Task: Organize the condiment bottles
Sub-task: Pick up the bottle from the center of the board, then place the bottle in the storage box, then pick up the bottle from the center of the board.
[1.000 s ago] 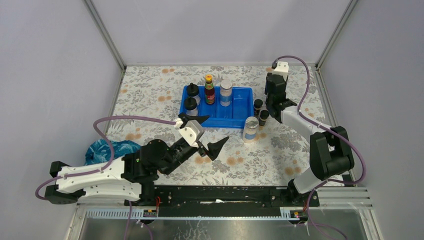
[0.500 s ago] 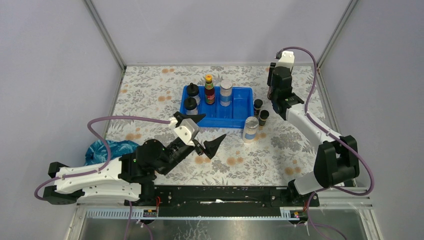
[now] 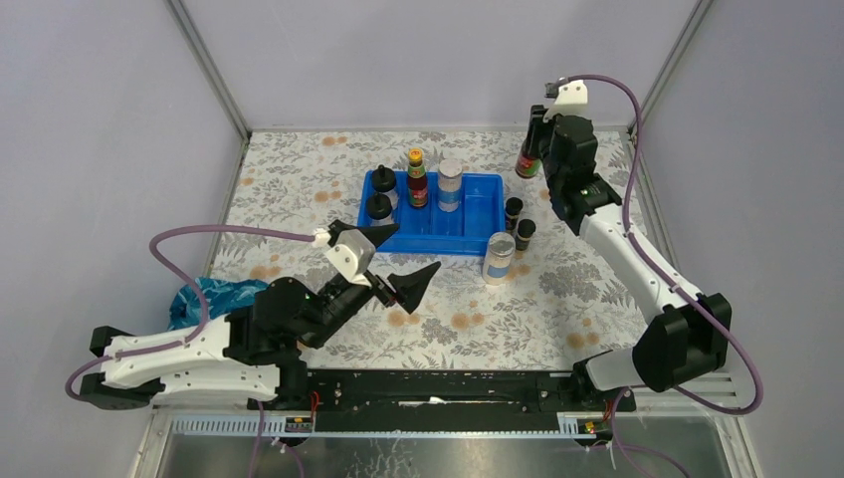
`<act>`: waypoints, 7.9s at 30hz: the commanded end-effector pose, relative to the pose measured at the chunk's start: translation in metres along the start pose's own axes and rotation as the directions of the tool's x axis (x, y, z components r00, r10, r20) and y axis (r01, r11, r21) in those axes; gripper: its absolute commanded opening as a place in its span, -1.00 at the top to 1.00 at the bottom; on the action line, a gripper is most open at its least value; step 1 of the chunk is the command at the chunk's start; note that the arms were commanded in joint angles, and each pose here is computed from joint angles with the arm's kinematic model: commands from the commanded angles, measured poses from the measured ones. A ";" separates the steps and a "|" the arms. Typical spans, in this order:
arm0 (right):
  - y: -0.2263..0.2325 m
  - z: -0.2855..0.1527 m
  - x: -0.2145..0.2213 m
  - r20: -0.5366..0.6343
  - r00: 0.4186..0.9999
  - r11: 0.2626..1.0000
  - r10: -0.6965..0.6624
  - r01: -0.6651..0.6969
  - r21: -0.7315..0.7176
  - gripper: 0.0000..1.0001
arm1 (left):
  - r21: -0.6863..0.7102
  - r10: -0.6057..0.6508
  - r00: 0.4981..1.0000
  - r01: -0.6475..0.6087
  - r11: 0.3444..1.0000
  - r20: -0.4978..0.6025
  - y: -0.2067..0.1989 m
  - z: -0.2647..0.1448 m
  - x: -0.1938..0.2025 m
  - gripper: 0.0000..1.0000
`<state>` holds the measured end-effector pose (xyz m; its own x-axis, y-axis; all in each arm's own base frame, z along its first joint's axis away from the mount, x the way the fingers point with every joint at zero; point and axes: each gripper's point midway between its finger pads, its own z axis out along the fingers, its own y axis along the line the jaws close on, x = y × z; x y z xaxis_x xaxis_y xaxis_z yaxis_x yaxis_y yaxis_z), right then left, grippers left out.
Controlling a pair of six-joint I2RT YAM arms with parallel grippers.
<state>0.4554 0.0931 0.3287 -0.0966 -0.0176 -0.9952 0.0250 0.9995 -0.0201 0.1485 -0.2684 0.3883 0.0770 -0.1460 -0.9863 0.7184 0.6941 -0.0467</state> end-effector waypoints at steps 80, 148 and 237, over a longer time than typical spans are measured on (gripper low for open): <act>0.308 -0.033 0.055 0.125 0.987 0.578 -0.096 0.158 -0.801 1.00 | 0.224 0.055 0.998 -0.053 0.973 -0.002 -0.014 -0.035 -0.015 -0.97; 0.271 -0.032 0.098 0.080 0.989 0.628 -0.125 0.141 -0.765 0.73 | 0.236 0.062 0.998 -0.055 0.970 -0.023 -0.020 -0.031 -0.005 -0.98; -0.025 -0.122 0.015 0.174 0.955 0.949 0.240 -0.269 0.165 -0.99 | -0.067 -0.064 0.925 0.042 0.997 -0.374 0.006 0.125 0.154 -0.98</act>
<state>0.3345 0.0866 0.3193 0.0343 0.1276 -0.9912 0.1485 0.9801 0.1314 0.2415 -0.3575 0.2611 -0.2070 0.1525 -0.9664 0.6516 0.7583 -0.0199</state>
